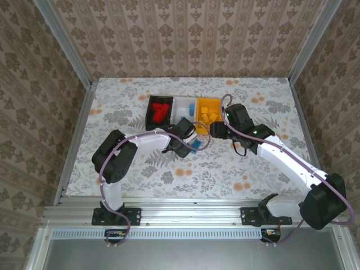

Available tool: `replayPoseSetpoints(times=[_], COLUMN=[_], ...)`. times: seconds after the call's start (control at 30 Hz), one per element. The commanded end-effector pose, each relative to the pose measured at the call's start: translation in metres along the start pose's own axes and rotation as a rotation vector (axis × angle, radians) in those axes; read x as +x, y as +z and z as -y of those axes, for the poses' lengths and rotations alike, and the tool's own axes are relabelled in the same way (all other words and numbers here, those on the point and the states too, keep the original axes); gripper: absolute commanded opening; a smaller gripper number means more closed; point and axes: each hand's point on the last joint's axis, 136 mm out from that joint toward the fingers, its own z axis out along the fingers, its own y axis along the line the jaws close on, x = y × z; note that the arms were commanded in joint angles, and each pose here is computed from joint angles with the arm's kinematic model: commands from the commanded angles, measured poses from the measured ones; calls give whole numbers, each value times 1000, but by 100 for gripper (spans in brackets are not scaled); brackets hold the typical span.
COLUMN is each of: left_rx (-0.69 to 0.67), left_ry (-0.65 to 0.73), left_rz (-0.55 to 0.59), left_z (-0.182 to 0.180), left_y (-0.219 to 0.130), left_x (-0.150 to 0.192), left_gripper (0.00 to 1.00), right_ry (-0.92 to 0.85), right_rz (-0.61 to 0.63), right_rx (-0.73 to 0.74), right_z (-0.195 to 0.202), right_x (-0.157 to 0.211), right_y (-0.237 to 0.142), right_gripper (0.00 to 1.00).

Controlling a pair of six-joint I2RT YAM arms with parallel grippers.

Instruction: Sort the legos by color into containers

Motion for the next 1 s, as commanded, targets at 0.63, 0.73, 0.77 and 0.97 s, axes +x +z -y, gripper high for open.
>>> replayPoseSetpoints(times=[0.63, 0.73, 0.77, 0.97], left_rx=[-215, -257, -260, -237], left_ry=[-180, -228, -246, -351], left_rz=[174, 164, 153, 60], left_z=[-79, -102, -108, -128], left_y=[-89, -90, -85, -45], left_x=[-77, -106, -114, -130], left_gripper=[30, 30, 30, 32], right_ry=[3, 4, 2, -4], right_rz=[-27, -29, -30, -32], right_rx=[-25, -20, -14, -1], right_z=[-4, -2, -1, 4], right_x=[25, 29, 30, 35], right_y=[0, 2, 3, 3], right_gripper=[59, 59, 59, 59])
